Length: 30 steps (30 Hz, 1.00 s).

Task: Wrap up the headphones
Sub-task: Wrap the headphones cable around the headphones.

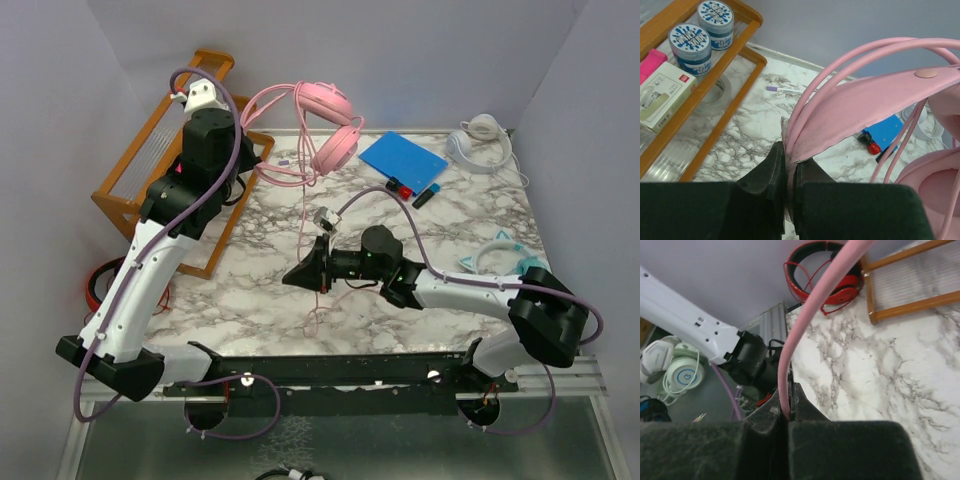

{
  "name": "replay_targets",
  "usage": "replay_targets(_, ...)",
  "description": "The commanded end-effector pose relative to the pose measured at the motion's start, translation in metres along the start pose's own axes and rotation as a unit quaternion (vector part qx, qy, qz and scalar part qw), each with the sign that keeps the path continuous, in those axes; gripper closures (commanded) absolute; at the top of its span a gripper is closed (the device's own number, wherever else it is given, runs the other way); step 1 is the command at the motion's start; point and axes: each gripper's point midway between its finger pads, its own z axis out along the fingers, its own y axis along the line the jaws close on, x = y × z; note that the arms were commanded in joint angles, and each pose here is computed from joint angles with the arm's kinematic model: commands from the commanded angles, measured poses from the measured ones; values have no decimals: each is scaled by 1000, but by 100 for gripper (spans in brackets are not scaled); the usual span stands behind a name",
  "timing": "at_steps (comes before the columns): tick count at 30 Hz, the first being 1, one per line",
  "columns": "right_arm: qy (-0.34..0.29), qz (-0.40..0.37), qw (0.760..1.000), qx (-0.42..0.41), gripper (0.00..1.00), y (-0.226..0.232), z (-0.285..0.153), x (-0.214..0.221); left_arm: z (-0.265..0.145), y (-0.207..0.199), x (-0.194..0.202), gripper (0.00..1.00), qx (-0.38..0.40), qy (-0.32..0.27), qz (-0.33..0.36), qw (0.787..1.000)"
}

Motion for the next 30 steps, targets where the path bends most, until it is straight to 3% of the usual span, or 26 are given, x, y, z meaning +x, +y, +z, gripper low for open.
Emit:
replay_targets(1, 41, 17, 999, -23, 100, 23, -8, 19, 6, -27, -17, 100, 48, -14, -95, 994)
replay_targets(8, 47, 7, 999, -19, 99, 27, -16, 19, 24, -29, -8, 100, 86, 37, -153, 984)
replay_targets(14, 23, -15, 998, -52, 99, 56, -29, -11, 37, 23, -6, 100, -26, -21, -88, 996)
replay_targets(18, 18, -38, 997, -61, 97, 69, -34, -33, 39, 61, -6, 100, -104, -58, -25, 993)
replay_targets(23, 85, -105, 989, 61, 97, 30, -39, -42, 36, 75, -1, 100, -131, -76, 73, 986)
replay_targets(30, 91, -231, 938, 243, 99, -27, -65, -90, 38, 82, 24, 100, -133, -52, 227, 963)
